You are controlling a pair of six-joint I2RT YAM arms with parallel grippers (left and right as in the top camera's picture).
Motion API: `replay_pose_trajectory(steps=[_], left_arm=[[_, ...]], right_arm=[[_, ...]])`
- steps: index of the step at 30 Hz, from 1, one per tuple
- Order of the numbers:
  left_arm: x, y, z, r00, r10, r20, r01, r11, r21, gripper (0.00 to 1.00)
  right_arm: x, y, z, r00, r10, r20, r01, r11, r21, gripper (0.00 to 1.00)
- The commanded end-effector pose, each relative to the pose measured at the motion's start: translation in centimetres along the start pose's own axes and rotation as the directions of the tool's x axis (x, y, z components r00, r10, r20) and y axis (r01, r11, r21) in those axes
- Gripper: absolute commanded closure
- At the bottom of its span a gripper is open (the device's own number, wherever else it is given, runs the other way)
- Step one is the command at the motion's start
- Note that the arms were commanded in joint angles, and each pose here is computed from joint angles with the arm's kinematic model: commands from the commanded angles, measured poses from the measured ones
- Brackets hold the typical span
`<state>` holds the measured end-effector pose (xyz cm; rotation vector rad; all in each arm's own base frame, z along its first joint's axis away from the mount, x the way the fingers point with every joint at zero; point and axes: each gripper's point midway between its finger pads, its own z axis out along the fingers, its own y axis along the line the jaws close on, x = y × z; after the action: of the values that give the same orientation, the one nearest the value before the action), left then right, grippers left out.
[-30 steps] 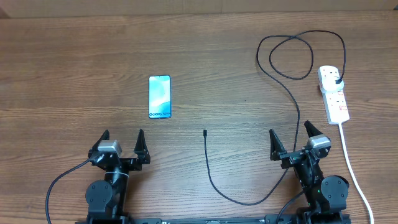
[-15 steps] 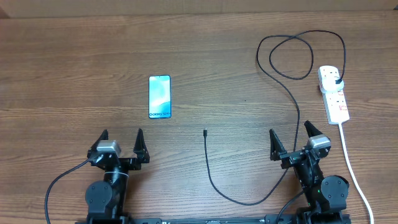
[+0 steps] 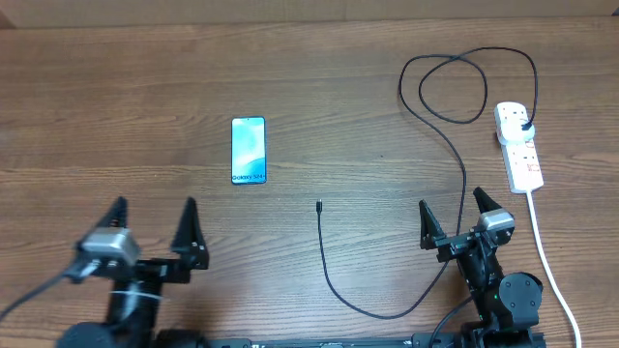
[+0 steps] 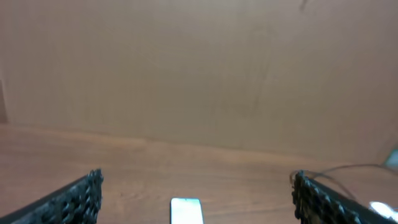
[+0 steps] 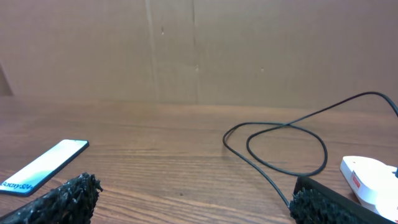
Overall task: Plug charger to phone and switch on socket
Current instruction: 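Reach the left gripper forward over the Galaxy phone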
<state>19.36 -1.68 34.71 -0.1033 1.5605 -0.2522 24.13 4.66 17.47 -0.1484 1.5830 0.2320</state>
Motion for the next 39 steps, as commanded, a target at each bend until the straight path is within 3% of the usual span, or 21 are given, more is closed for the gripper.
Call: replay_pose_trajectory(steps=[1,6,9,12,20,22,32,39], left_arm=[[-5.1,-1.8,0.9,0.995,-0.022,-0.100,0.024,1.000,0.013,0.00],[-9.2,-4.2,3.4,0.952,-0.039,-0.302,0.058,0.997,0.053,0.00],[-9.6,-4.1,6.2,0.879,-0.021,-0.476,0.036,0.999,0.022,0.00],[-7.8,-3.6,8.7,0.775,-0.047,-0.630,0.043,0.999,-0.023,0.00],[2.5,-0.9,14.9,0.435,-0.144,-0.889,0.043,0.989,-0.139,0.00],[4.4,-0.4,16.0,0.382,-0.158,-0.911,0.039,0.987,-0.155,0.00],[14.1,-1.1,20.7,0.184,-0.148,-0.972,0.011,0.989,-0.149,0.00],[21.6,-1.8,22.6,0.071,-0.082,-0.994,-0.145,0.985,-0.091,0.00]], right_arm=[[0.2,-0.2,0.0,1.000,0.010,0.003,-0.010,1.000,0.009,0.00],[0.2,-0.2,0.0,1.000,0.010,0.003,-0.010,1.000,0.009,0.00],[0.2,-0.2,0.0,1.000,0.010,0.003,-0.010,1.000,0.009,0.00],[0.2,-0.2,0.0,1.000,0.010,0.003,-0.010,1.000,0.009,0.00],[0.2,-0.2,0.0,1.000,0.010,0.003,-0.010,1.000,0.009,0.00],[0.2,-0.2,0.0,1.000,0.010,0.003,-0.010,1.000,0.009,0.00],[0.2,-0.2,0.0,1.000,0.010,0.003,-0.010,1.000,0.009,0.00],[0.2,-0.2,0.0,1.000,0.010,0.003,-0.010,1.000,0.009,0.00]])
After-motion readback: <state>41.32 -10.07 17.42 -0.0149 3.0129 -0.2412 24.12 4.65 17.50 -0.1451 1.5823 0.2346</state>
